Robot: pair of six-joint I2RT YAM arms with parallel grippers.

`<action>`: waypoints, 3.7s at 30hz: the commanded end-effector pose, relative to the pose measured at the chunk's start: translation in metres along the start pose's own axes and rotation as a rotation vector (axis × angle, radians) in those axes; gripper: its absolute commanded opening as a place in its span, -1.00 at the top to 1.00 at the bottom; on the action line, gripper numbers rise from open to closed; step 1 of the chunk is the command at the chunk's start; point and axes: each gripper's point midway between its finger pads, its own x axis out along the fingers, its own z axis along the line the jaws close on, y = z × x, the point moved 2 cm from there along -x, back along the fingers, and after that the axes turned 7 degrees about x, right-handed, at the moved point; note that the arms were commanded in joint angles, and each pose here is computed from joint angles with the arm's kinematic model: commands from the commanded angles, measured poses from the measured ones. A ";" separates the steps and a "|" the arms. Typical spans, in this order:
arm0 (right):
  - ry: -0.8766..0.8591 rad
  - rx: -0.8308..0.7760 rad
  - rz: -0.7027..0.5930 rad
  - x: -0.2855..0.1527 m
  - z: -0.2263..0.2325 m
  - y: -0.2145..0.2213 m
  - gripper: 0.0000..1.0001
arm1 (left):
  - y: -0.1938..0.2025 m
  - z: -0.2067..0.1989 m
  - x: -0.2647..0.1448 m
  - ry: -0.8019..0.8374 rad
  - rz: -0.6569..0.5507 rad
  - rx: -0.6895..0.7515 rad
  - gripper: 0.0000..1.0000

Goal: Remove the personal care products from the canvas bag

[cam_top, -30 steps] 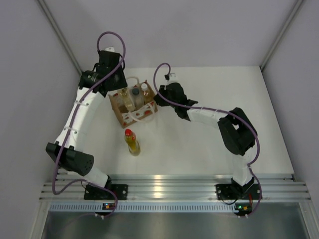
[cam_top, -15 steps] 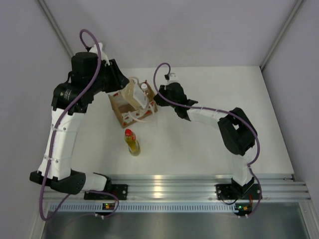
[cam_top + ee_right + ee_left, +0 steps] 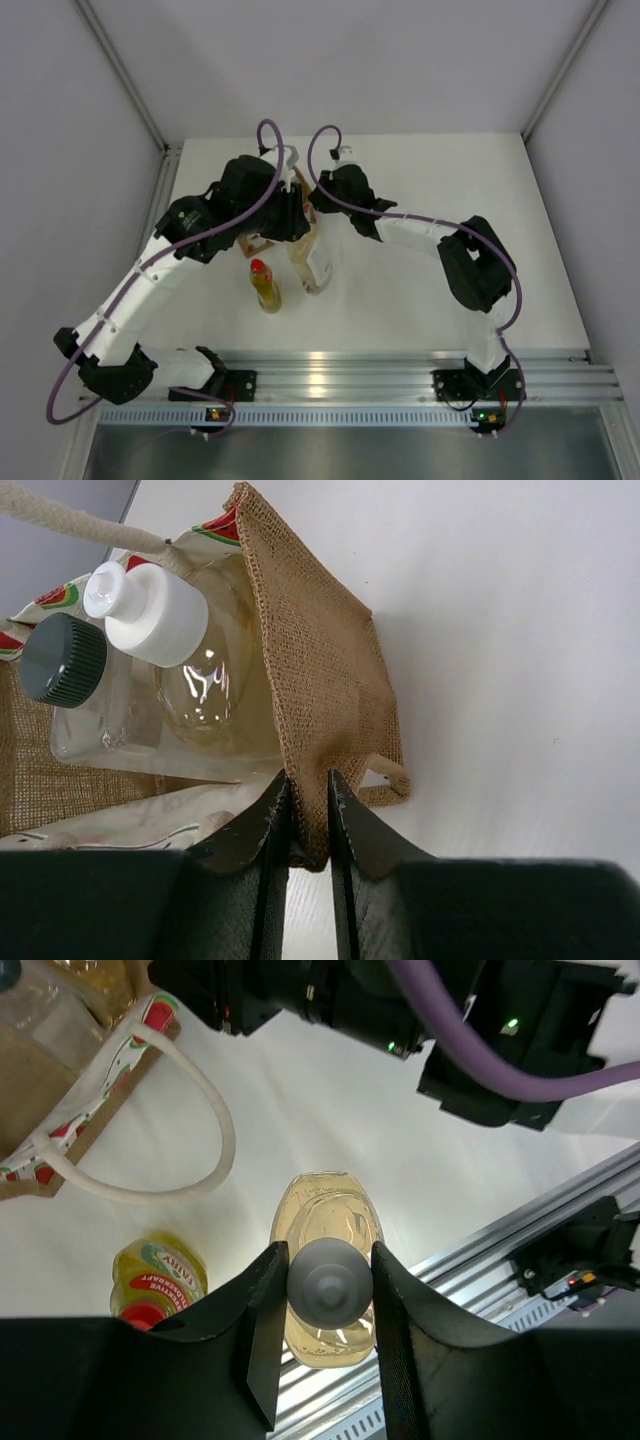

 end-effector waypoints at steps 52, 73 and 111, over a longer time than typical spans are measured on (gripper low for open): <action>0.074 -0.020 0.054 -0.006 -0.006 0.008 0.95 | 0.099 -0.177 0.140 -0.173 -0.072 0.045 1.00; 0.070 -0.016 0.048 -0.008 -0.003 0.003 0.95 | 0.122 -0.137 0.121 -0.239 -0.069 0.050 1.00; 0.028 0.008 0.057 -0.006 0.011 0.000 0.91 | 0.002 0.104 0.071 -0.649 -0.297 -0.283 -0.54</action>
